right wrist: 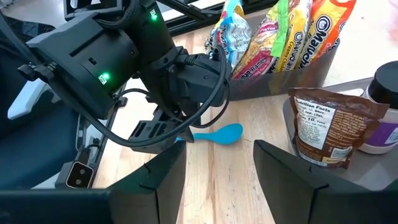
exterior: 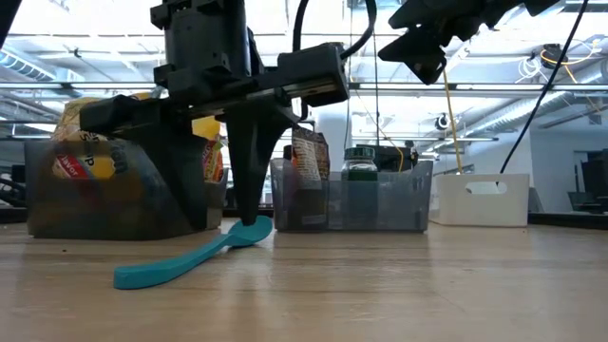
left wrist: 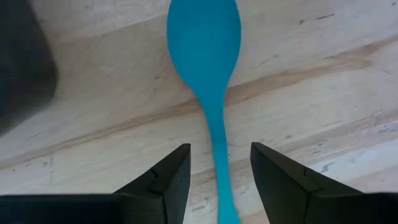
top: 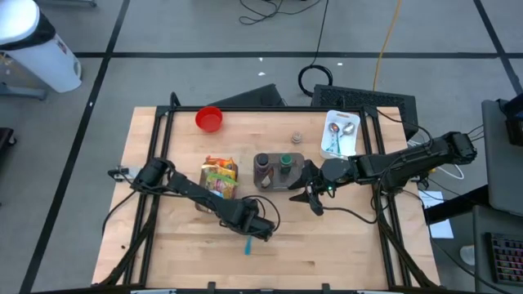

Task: Pick & Place Food Item
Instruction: Put the blue baby spoon into the white bin

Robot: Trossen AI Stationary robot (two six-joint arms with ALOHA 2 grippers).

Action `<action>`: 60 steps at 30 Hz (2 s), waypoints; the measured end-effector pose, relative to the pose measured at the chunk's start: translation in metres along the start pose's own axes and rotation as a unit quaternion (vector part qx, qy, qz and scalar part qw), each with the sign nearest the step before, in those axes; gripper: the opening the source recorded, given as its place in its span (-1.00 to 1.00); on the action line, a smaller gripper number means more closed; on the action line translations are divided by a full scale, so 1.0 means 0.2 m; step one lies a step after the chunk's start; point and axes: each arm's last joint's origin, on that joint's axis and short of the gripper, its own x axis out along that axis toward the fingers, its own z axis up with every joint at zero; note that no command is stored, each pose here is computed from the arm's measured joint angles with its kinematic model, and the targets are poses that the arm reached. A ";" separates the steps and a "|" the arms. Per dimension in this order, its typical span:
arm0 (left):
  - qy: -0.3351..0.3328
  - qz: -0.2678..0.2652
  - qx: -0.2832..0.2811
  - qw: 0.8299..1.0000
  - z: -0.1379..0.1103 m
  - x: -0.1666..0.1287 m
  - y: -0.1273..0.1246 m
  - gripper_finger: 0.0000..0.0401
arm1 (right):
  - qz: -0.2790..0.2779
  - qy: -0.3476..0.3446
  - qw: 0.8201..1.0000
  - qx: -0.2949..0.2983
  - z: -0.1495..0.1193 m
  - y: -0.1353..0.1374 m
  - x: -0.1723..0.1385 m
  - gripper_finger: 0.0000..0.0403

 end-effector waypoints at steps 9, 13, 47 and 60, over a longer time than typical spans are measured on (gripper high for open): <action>-0.006 0.001 -0.008 1.000 0.02 0.01 0.00 -0.14 | 0.000 0.000 1.000 -0.003 0.00 0.00 0.00 -0.10; -0.006 0.001 -0.009 1.000 0.02 0.02 0.00 -0.14 | 0.000 0.000 1.000 -0.005 0.00 0.00 0.00 -0.10; -0.028 -0.023 -0.001 0.999 0.03 -0.09 -0.10 -0.14 | -0.011 -0.004 1.000 -0.005 0.00 0.00 0.00 -0.10; 0.003 0.011 -0.024 1.000 -0.06 -0.10 -0.06 -0.14 | -0.012 -0.001 1.000 -0.001 0.00 0.00 0.00 -0.10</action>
